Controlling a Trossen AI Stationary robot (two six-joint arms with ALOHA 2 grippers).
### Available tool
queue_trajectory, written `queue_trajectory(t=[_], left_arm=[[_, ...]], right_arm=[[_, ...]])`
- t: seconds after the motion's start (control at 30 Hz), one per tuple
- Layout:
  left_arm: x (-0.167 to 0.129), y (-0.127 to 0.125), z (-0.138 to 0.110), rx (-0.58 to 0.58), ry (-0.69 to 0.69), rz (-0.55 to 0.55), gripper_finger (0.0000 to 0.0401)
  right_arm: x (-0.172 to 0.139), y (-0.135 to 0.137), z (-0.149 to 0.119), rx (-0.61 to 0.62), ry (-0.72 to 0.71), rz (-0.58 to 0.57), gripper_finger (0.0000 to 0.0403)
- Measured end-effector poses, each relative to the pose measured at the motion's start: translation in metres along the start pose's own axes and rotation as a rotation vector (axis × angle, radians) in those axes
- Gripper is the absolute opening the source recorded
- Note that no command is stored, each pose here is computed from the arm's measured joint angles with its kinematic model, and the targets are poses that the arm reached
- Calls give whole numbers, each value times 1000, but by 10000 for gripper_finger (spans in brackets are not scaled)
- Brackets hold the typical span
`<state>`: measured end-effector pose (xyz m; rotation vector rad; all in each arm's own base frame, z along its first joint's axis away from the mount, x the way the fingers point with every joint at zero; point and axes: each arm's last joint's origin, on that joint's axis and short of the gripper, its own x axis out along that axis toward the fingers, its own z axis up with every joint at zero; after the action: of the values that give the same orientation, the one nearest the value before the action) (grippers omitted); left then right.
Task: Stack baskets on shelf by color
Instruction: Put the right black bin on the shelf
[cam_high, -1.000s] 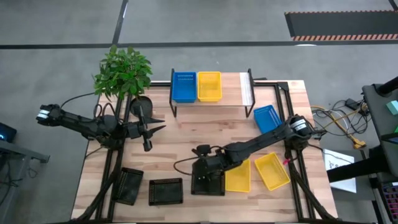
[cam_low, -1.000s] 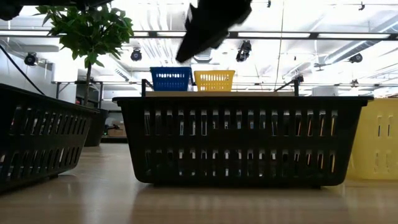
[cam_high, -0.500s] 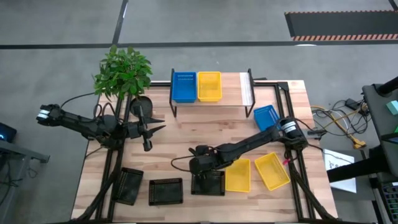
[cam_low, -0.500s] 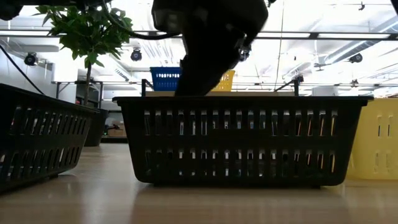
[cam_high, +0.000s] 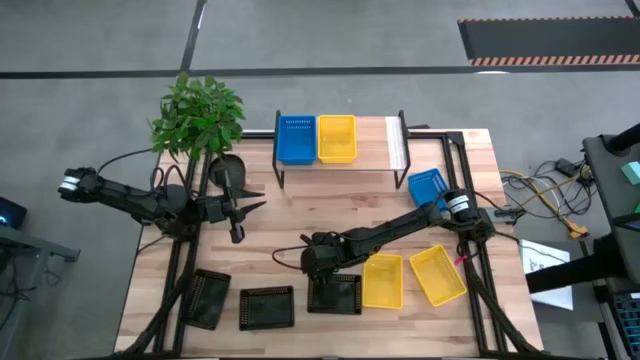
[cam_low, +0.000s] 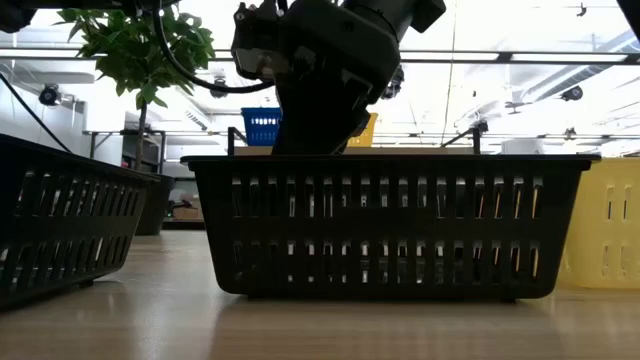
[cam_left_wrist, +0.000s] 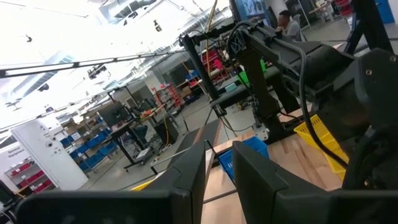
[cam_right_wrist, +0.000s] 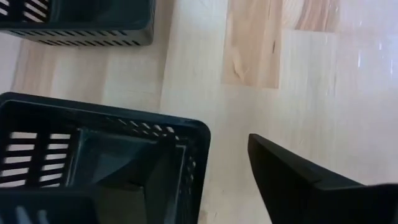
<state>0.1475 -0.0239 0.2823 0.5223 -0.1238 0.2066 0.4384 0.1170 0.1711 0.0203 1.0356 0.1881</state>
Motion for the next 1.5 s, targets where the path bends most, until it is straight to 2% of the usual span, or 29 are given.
queue_trajectory(t=[0.4, 0.6, 0.67, 0.93, 1.1, 1.27, 1.4, 1.5], left_arm=[[0, 0, 0, 0, 0, 0, 63], [0, 0, 0, 1, 1, -1, 63], [0, 0, 0, 1, 1, -1, 63], [0, 0, 0, 1, 2, -1, 63], [0, 0, 0, 1, 2, -1, 63], [0, 0, 0, 1, 2, -1, 63], [0, 0, 0, 2, 2, -2, 63], [0, 0, 0, 2, 2, -2, 63]], right_arm=[[0, -7, 2, 27, -12, -32, 50], [-2, -23, 5, 72, -26, -94, 13], [-4, -30, 5, 122, -31, -153, 14], [-13, -49, -1, 319, -46, -511, 20], [-13, -50, -1, 381, -66, -527, 26], [-13, -54, -1, 425, -74, -535, 73], [-19, -55, -1, 396, -57, -537, 112], [-38, -52, 1, 339, -38, -526, 129]])
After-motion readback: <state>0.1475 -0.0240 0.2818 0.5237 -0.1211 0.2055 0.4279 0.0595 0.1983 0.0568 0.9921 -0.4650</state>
